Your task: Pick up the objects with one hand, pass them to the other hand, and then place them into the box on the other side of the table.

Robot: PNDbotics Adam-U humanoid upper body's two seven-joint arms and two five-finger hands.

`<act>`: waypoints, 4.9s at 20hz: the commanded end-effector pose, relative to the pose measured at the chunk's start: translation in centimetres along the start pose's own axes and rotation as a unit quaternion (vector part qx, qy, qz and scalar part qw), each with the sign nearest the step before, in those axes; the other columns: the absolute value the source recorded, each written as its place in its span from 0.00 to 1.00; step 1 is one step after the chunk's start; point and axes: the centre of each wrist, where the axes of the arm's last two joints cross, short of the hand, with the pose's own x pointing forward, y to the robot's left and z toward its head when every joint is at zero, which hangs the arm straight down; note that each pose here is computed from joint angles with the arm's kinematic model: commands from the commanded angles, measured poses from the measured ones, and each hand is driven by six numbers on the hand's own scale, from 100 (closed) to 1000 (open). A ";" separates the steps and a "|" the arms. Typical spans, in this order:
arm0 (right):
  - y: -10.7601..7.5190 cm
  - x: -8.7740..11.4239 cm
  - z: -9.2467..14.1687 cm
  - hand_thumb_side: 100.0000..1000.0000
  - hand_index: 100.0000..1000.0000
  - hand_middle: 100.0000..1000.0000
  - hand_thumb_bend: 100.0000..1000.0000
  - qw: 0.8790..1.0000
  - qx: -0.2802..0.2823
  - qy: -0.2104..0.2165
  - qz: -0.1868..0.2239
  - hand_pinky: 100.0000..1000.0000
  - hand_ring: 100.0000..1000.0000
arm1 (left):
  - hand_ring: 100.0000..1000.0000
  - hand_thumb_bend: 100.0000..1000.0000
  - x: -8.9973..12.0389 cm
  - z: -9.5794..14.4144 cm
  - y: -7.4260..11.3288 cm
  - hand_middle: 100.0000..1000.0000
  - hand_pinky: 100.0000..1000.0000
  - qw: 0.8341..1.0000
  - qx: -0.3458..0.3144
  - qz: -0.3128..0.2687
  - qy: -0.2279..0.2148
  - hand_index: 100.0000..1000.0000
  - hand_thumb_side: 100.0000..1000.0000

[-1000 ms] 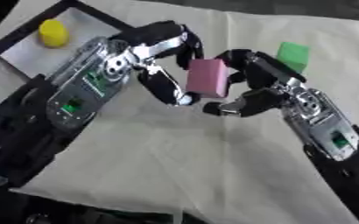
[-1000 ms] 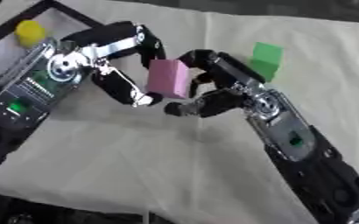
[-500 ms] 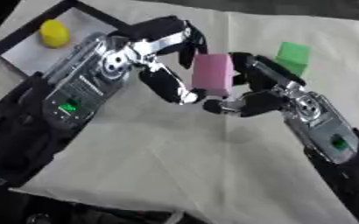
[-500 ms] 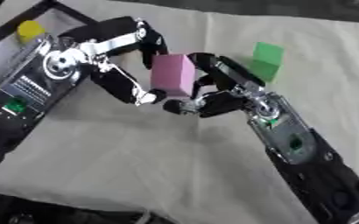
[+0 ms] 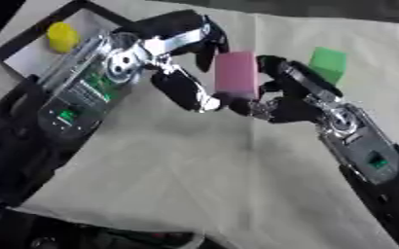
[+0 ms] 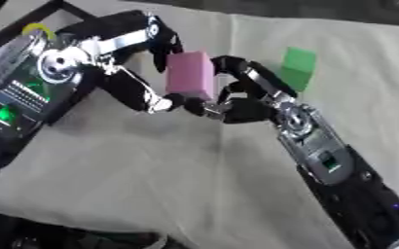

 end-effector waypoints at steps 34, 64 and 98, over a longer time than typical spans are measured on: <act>-4.3 1.6 8.5 0.09 0.73 0.59 0.65 0.991 -0.065 0.044 0.105 0.42 0.90 | 0.52 0.00 -10.4 11.1 6.5 0.35 0.78 0.970 0.156 0.061 0.178 0.29 0.08; -8.7 3.5 10.1 0.01 0.70 0.56 0.63 0.959 -0.268 -0.033 0.091 0.39 0.89 | 0.57 0.14 -22.0 17.3 3.3 0.45 0.79 0.885 0.209 0.029 0.415 0.45 0.05; -13.4 5.1 10.3 0.10 0.71 0.64 0.65 0.959 -0.230 0.051 0.157 0.44 0.92 | 0.59 0.00 -10.2 17.2 3.7 0.56 0.89 0.856 0.461 0.225 0.064 0.65 0.58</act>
